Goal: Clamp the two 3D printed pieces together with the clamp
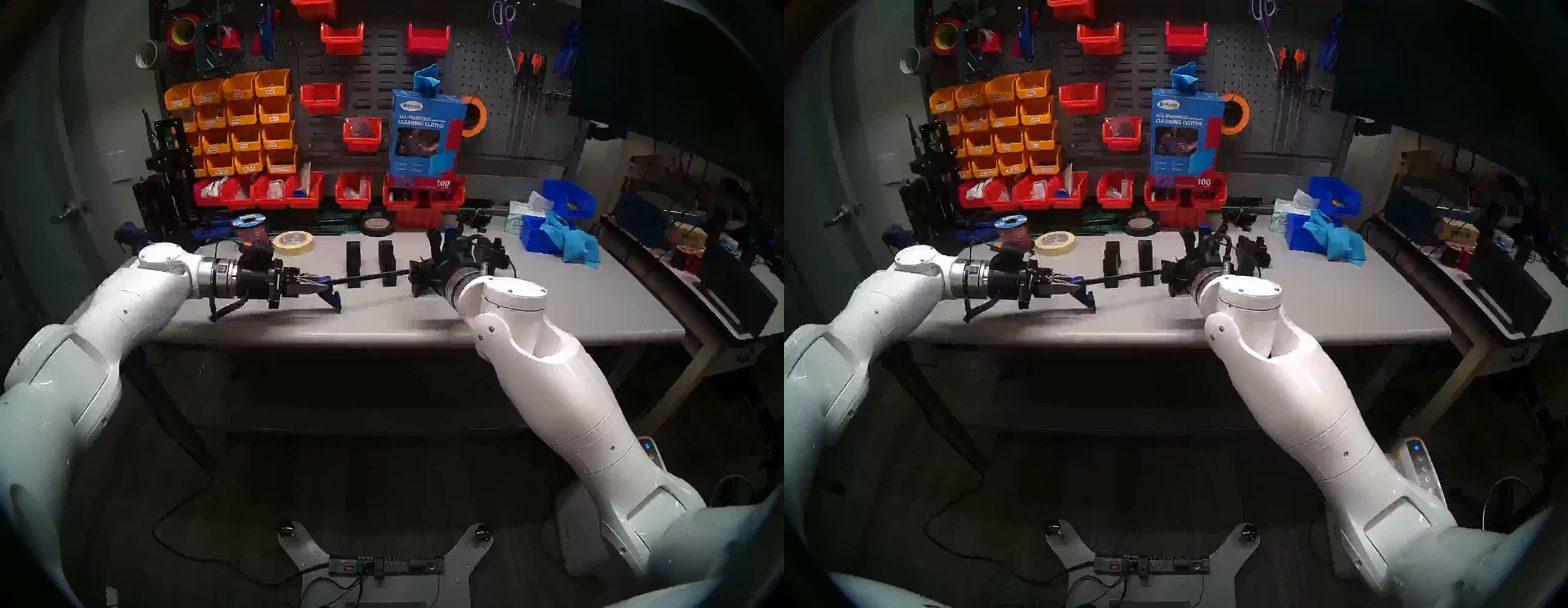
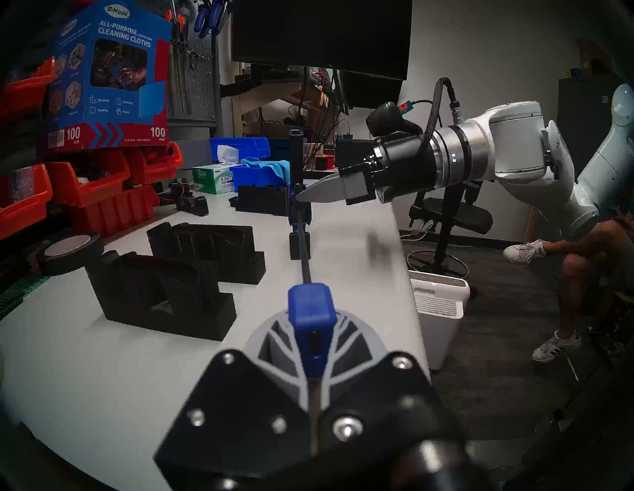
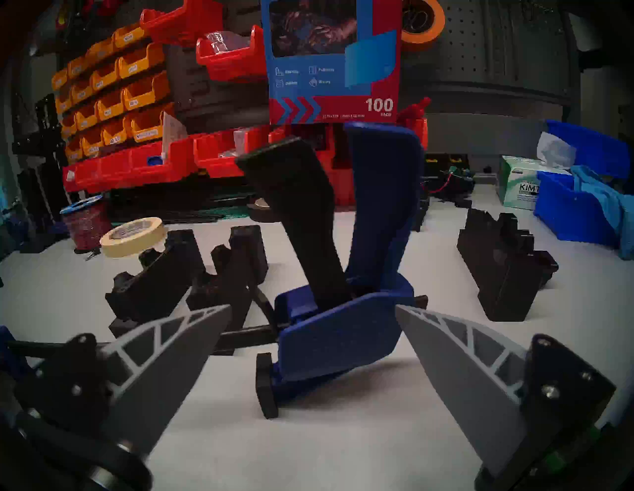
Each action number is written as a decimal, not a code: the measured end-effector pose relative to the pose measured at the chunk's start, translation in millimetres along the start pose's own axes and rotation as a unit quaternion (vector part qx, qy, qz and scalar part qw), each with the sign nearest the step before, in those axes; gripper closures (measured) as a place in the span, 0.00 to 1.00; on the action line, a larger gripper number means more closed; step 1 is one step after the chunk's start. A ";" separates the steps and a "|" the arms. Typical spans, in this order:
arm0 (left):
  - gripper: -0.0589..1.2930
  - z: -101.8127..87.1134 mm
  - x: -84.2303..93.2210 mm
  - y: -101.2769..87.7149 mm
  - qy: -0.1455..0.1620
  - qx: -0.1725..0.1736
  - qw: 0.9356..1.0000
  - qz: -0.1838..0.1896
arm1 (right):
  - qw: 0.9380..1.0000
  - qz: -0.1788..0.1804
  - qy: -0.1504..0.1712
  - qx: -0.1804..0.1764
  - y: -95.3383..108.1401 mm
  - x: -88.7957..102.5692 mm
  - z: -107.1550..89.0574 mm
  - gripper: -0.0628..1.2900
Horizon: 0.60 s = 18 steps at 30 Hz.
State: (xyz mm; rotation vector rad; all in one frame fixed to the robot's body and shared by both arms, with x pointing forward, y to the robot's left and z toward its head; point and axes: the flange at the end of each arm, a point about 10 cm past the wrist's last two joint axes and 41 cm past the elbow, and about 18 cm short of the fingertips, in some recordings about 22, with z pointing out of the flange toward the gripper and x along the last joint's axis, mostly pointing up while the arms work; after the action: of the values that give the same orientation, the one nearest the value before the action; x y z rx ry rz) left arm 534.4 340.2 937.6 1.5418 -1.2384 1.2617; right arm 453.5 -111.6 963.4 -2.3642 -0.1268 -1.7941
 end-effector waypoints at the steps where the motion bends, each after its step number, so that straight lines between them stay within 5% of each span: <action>1: 0.95 0.0 0.0 0.0 0.000 0.000 1.000 0.000 | 1.000 -0.001 0.001 0.000 0.5 0.7 -0.4 0.03; 18: 0.95 -0.1 0.2 -0.1 0.000 0.000 1.000 0.000 | 1.000 -0.024 -0.003 0.014 7.4 -0.8 13.1 0.03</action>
State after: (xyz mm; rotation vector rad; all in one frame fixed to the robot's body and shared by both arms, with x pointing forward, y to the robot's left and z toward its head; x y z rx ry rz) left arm 534.5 340.3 937.8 1.5413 -1.2380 1.2626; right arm 466.9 -116.4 958.5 -2.3668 -0.2097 -1.7953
